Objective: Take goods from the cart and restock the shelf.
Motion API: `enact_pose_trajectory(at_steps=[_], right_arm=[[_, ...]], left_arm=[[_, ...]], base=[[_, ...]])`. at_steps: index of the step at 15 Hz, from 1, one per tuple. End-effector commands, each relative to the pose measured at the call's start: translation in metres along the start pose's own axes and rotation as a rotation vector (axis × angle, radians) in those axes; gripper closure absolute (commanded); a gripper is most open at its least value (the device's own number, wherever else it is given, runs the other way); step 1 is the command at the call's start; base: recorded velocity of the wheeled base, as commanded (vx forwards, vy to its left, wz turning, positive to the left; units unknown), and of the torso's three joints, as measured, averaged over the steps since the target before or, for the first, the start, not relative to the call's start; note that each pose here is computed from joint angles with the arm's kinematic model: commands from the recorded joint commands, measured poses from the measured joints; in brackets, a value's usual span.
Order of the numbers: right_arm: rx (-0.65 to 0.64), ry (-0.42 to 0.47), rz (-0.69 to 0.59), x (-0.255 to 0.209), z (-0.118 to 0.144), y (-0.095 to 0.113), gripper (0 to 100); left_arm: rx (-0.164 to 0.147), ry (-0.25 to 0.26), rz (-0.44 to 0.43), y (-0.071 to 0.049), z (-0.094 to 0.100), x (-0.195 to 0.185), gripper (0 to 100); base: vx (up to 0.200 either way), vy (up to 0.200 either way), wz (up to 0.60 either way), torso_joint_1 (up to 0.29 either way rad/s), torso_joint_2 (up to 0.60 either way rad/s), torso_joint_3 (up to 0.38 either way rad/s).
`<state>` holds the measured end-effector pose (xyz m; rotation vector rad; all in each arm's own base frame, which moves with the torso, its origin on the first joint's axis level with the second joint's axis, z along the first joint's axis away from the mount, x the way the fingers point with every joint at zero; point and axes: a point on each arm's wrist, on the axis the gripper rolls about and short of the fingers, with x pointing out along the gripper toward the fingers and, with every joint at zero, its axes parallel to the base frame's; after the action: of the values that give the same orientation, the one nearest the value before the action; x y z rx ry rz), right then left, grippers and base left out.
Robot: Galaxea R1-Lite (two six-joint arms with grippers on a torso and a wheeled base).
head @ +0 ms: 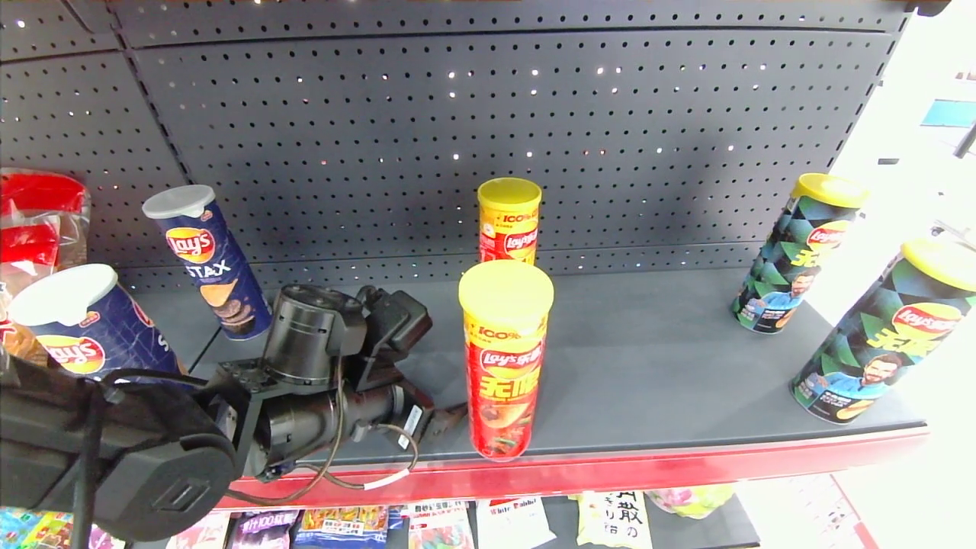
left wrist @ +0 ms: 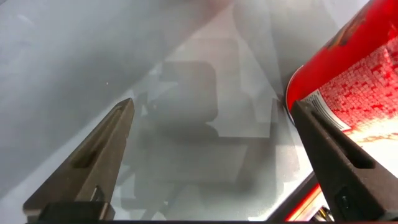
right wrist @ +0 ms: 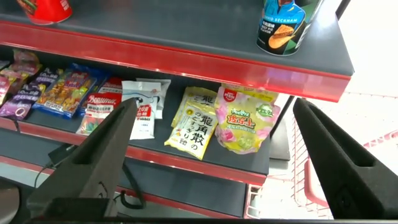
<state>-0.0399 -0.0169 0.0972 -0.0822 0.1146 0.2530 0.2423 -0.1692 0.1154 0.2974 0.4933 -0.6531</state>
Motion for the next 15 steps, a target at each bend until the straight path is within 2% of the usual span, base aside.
enact_pose_trajectory(at_steps=[1, 3, 4, 7, 11, 12, 13, 14, 15], right_arm=[[-0.001, 0.003, 0.002, 0.000, 0.000, 0.000, 0], [-0.004, 0.009, 0.007, 0.001, -0.002, 0.000, 0], [-0.005, 0.016, 0.007, 0.002, -0.004, 0.001, 0], [-0.007, 0.025, 0.015, 0.003, -0.006, 0.001, 0], [-0.010, 0.023, 0.018, 0.003, -0.006, 0.001, 0], [-0.017, 0.021, 0.006, 0.002, -0.005, 0.001, 0], [-0.025, 0.021, -0.009, 0.002, -0.004, 0.001, 0], [-0.026, 0.014, -0.045, 0.001, -0.002, 0.002, 0], [-0.028, 0.009, -0.071, -0.001, 0.001, 0.002, 0]], left_arm=[[-0.006, -0.024, 0.006, 0.001, 0.003, -0.010, 0], [-0.021, -0.084, 0.016, 0.002, 0.014, -0.029, 0], [-0.025, -0.101, 0.022, 0.002, 0.014, -0.039, 0], [-0.029, -0.108, 0.027, 0.000, -0.005, -0.077, 0], [-0.031, -0.171, 0.040, -0.003, -0.015, -0.139, 0], [-0.058, -0.196, 0.064, -0.001, -0.018, -0.174, 0], [-0.099, -0.204, 0.072, -0.002, -0.021, -0.194, 0], [-0.159, -0.215, 0.087, -0.003, -0.028, -0.223, 0], [-0.193, -0.205, 0.133, -0.005, -0.041, -0.249, 0]], base=[[0.000, 0.000, 0.00, 0.000, 0.00, 0.000], [0.000, 0.000, 0.00, 0.000, 0.00, 0.000], [0.000, 0.000, 0.00, 0.000, 0.00, 0.000], [0.000, 0.000, 0.00, 0.000, 0.00, 0.000], [0.000, 0.000, 0.00, 0.000, 0.00, 0.000], [0.000, 0.000, 0.00, 0.000, 0.00, 0.000], [0.000, 0.000, 0.00, 0.000, 0.00, 0.000], [0.000, 0.000, 0.00, 0.000, 0.00, 0.000], [0.000, 0.000, 0.00, 0.000, 0.00, 0.000]])
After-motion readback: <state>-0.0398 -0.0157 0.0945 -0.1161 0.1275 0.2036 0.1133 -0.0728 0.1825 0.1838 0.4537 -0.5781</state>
